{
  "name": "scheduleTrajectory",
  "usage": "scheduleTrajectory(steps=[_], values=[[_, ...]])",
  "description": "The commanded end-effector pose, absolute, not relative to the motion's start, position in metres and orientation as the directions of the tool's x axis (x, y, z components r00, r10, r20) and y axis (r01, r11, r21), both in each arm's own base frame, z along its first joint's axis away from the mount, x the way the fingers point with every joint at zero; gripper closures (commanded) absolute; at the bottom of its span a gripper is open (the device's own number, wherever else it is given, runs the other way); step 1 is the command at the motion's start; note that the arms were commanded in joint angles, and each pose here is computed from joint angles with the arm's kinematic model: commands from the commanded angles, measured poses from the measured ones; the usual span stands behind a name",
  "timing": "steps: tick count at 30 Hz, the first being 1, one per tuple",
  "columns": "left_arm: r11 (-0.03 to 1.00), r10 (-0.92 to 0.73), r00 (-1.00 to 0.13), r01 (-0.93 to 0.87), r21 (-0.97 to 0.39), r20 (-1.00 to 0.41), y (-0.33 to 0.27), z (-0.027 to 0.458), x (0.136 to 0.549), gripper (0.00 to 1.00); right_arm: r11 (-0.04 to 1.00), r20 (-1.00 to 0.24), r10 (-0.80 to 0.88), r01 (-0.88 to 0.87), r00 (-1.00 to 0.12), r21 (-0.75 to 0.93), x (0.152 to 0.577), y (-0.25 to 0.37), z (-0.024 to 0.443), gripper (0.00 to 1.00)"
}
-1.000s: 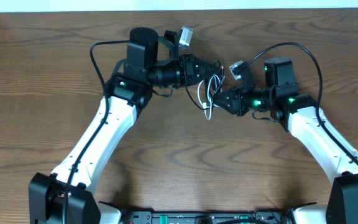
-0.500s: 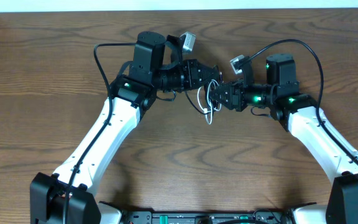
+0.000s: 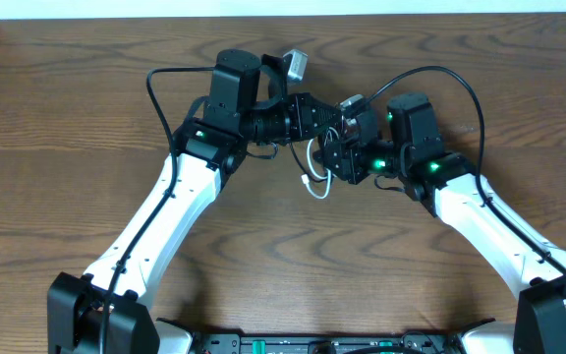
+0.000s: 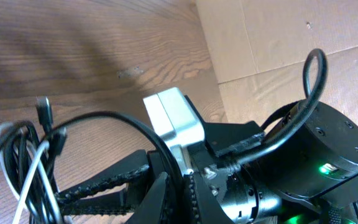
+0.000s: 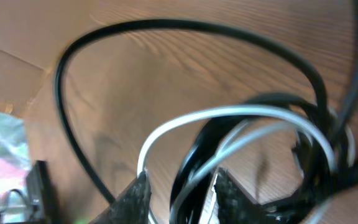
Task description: Untangle cables
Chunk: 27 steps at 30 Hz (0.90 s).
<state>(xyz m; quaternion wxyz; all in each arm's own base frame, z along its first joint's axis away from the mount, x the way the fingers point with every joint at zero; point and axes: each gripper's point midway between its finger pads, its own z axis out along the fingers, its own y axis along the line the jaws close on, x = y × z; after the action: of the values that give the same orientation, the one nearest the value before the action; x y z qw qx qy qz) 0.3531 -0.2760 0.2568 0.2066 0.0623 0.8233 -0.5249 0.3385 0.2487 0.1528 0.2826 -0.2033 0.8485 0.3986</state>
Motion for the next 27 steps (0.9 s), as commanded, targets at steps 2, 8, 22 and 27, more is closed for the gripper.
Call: scheduleTrajectory(steps=[2,8,22,27], values=[[0.415,-0.111,-0.898,0.347,-0.841,-0.425,-0.278,0.272,0.349,0.92,0.641,-0.636,-0.111,-0.544,-0.763,0.541,0.342,0.244,0.147,0.99],[0.421,-0.112,-0.893,0.354,-0.835,-0.435,-0.276,0.271,0.351,0.92,0.677,-0.613,-0.087,-0.498,-0.785,0.541,0.347,0.234,0.141,0.99],[0.835,-0.117,-0.856,0.189,-0.517,-0.503,-0.209,0.192,0.374,0.93,0.754,-0.476,0.08,-0.259,-0.876,0.604,0.355,0.168,0.131,0.99],[0.943,-0.08,-0.865,0.095,-0.318,-0.495,-0.171,0.156,0.374,0.93,0.747,-0.557,0.142,-0.281,-0.818,0.602,0.357,0.146,0.174,0.99]])
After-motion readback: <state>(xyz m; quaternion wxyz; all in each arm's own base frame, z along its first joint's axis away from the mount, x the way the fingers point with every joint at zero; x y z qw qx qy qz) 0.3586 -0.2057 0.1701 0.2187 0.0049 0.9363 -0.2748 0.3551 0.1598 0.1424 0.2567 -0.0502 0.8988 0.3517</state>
